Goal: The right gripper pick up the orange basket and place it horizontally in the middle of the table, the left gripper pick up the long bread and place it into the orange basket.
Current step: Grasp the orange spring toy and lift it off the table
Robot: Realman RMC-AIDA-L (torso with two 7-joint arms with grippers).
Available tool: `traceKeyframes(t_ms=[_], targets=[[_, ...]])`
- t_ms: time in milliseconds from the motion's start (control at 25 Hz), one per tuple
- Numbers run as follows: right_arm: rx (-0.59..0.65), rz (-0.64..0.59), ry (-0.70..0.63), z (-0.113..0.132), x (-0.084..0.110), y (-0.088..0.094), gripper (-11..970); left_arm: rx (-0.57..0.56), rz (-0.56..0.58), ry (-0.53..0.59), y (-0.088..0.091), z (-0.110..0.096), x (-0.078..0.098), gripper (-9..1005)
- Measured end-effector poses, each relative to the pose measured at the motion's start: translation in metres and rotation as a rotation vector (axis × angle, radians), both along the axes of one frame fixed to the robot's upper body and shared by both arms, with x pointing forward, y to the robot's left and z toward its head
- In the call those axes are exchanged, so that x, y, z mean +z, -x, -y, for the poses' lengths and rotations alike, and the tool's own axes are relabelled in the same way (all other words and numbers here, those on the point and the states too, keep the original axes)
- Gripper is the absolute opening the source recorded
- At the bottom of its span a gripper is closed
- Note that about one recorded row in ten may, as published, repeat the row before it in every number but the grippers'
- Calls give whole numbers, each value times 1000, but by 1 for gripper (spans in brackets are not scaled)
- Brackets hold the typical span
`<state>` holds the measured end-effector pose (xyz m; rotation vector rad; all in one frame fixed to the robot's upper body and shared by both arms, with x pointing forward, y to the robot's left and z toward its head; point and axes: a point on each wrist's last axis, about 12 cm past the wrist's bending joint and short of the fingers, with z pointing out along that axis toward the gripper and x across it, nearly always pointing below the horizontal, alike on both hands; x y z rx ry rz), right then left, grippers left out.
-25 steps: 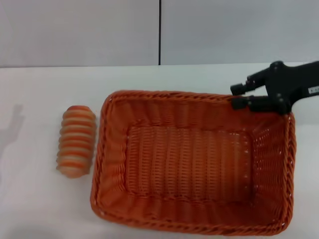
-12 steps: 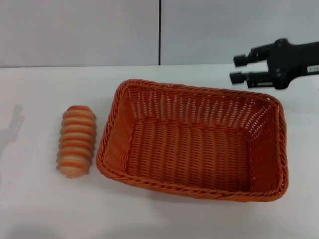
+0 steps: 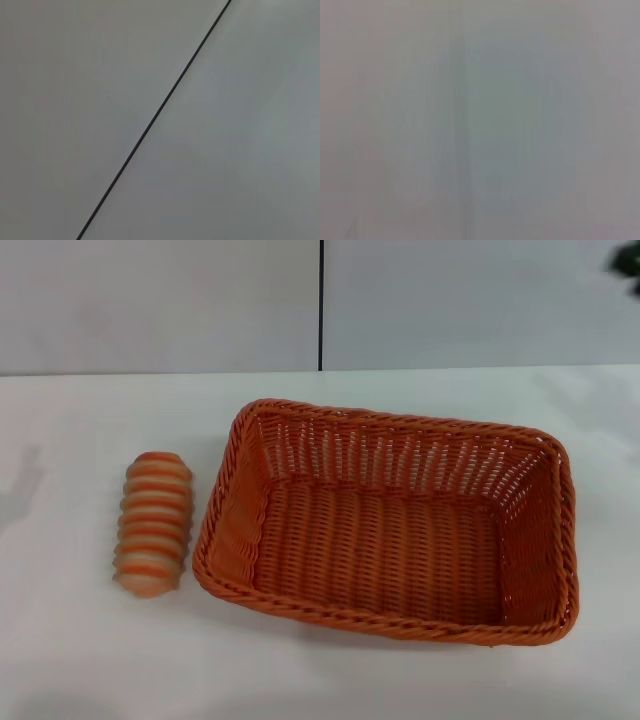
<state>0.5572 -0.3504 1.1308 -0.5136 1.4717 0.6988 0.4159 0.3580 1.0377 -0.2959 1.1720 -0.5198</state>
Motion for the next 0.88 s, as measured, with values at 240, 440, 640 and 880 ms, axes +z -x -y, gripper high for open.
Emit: traceKeyframes(t_ms=[240, 440, 640, 880], targets=[[-355, 48, -248, 36, -42, 59, 470, -69, 31, -48, -13, -9, 13, 832], [-528, 18, -352, 52, -67, 97, 470, -218, 22, -118, -38, -19, 34, 832], [-581, -6, -366, 56, -77, 116, 470, -357, -19, -186, -59, -27, 55, 832], [-627, -22, -395, 57, -84, 126, 470, -693, -227, -356, -97, -29, 100, 832]])
